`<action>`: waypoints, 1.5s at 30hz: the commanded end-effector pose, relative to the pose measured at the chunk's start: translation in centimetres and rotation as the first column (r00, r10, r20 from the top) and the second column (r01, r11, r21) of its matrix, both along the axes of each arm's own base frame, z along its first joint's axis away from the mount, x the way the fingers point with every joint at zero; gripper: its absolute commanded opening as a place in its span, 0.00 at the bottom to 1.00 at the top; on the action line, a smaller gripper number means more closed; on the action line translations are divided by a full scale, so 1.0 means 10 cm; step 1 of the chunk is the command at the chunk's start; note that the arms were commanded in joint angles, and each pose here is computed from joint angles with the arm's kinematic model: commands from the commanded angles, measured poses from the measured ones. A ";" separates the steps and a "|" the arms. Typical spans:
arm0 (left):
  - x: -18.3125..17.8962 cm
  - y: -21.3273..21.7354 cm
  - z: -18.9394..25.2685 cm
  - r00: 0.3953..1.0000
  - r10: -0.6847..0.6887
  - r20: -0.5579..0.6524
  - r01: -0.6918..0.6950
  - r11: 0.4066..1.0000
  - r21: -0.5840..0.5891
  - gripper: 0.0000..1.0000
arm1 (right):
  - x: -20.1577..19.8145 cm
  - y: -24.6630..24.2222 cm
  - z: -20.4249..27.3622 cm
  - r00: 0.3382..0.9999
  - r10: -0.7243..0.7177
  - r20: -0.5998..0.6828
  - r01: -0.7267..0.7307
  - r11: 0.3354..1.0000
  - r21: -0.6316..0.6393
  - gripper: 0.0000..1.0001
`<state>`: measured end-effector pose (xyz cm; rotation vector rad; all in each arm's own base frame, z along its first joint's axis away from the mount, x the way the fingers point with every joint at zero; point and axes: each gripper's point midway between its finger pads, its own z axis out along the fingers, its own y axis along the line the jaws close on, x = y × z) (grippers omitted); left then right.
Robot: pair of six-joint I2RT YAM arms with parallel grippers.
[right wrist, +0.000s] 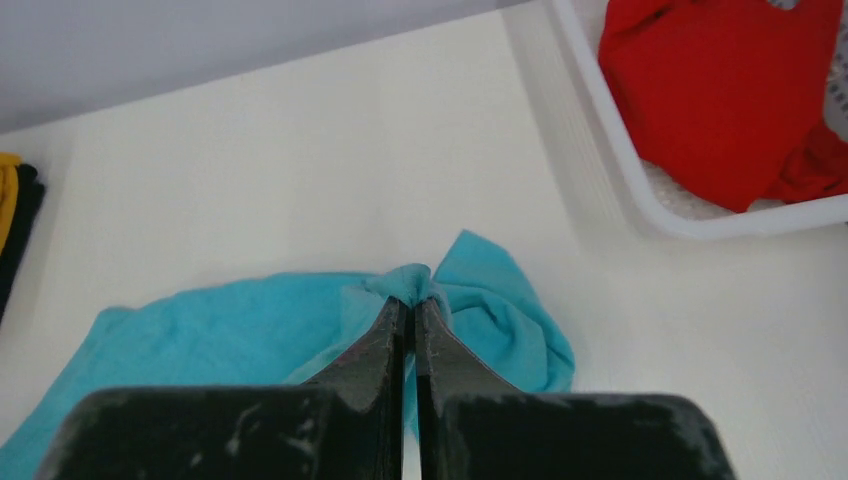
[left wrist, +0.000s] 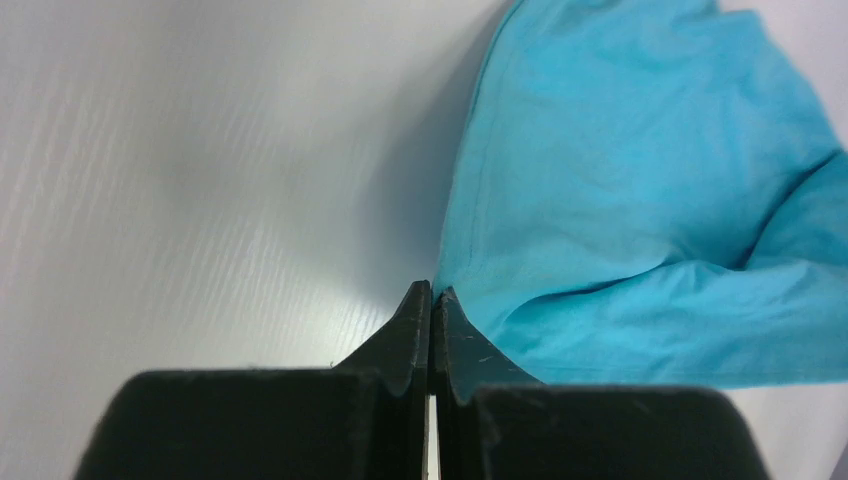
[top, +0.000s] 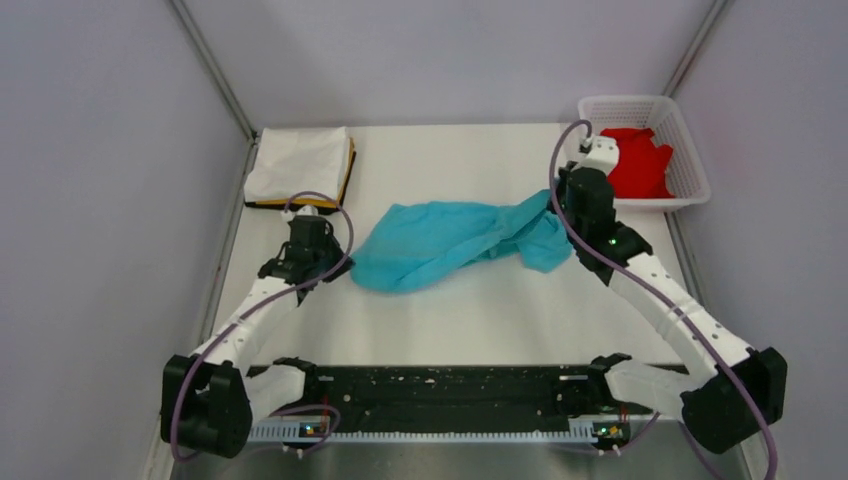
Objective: Fold and stack the t-shirts
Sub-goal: Flatten out the tshirt
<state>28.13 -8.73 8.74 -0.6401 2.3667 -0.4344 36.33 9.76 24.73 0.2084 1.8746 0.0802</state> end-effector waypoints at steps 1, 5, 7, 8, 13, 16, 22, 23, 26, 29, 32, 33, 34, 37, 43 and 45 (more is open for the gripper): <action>0.32 0.02 0.74 0.969 0.020 0.248 -0.020 1.000 -0.003 0.00 | -0.20 -0.31 0.50 0.984 -0.103 0.143 0.094 0.994 0.063 0.00; 0.34 0.10 1.43 0.912 0.032 0.410 -0.037 0.999 0.004 0.00 | -0.41 -0.34 0.97 0.966 -0.065 0.250 0.041 0.994 0.097 0.00; 0.28 0.18 1.83 0.861 0.053 0.506 -0.063 0.998 0.003 0.00 | -0.52 -0.37 1.20 0.953 -0.057 0.297 0.023 0.993 0.117 0.00; 0.23 0.21 2.04 0.828 0.060 0.557 -0.073 0.997 0.001 0.00 | -0.58 -0.38 1.32 0.944 -0.049 0.326 0.007 0.992 0.129 0.00; -0.17 0.39 3.06 0.634 0.077 0.770 -0.105 0.994 -0.012 0.00 | -1.00 -0.42 2.03 0.881 0.012 0.473 -0.097 0.983 0.156 0.00; -0.45 0.49 3.50 0.555 0.102 0.826 -0.124 0.991 -0.039 0.00 | -1.27 -0.42 2.37 0.845 0.064 0.531 -0.172 0.973 0.156 0.00; -1.22 0.68 4.31 0.365 0.142 0.920 -0.126 0.987 -0.102 0.00 | -2.01 -0.47 3.09 0.737 0.151 0.659 -0.328 0.932 0.154 0.00; -1.36 0.70 4.42 0.340 0.139 0.930 -0.118 0.987 -0.105 0.00 | -2.10 -0.45 3.16 0.720 0.175 0.671 -0.360 0.922 0.146 0.00; -1.73 0.70 4.73 0.267 0.119 0.956 -0.074 0.992 -0.103 0.00 | -2.46 -0.42 3.45 0.644 0.240 0.727 -0.455 0.883 0.112 0.00; -2.03 0.68 4.96 0.209 0.099 0.973 -0.028 0.995 -0.095 0.00 | -2.69 -0.36 3.64 0.579 0.297 0.760 -0.526 0.848 0.069 0.00; -2.09 0.68 5.07 0.197 0.092 0.976 -0.021 0.996 -0.089 0.00 | -2.73 -0.40 3.77 0.566 0.291 0.771 -0.511 0.858 0.052 0.00; -2.04 0.67 5.07 0.208 0.092 0.974 -0.024 0.996 -0.089 0.00 | -2.70 -0.42 3.80 0.570 0.281 0.773 -0.493 0.869 0.047 0.00; -1.96 0.66 5.06 0.226 0.093 0.970 -0.028 0.996 -0.089 0.00 | -2.63 -0.44 3.80 0.583 0.270 0.767 -0.470 0.881 0.047 0.00; -1.51 0.63 4.92 0.328 0.108 0.938 -0.064 0.994 -0.092 0.00 | -2.29 -0.55 3.76 0.654 0.183 0.734 -0.350 0.933 0.079 0.00; -0.05 0.41 4.04 0.644 0.088 0.760 -0.126 0.992 -0.008 0.00 | -1.15 -0.65 3.22 0.797 -0.029 0.604 -0.023 0.997 0.080 0.00; 0.41 0.40 3.56 0.747 0.104 0.657 -0.173 0.984 0.041 0.00 | -0.71 -0.68 2.79 0.846 -0.114 0.521 0.109 0.993 0.041 0.00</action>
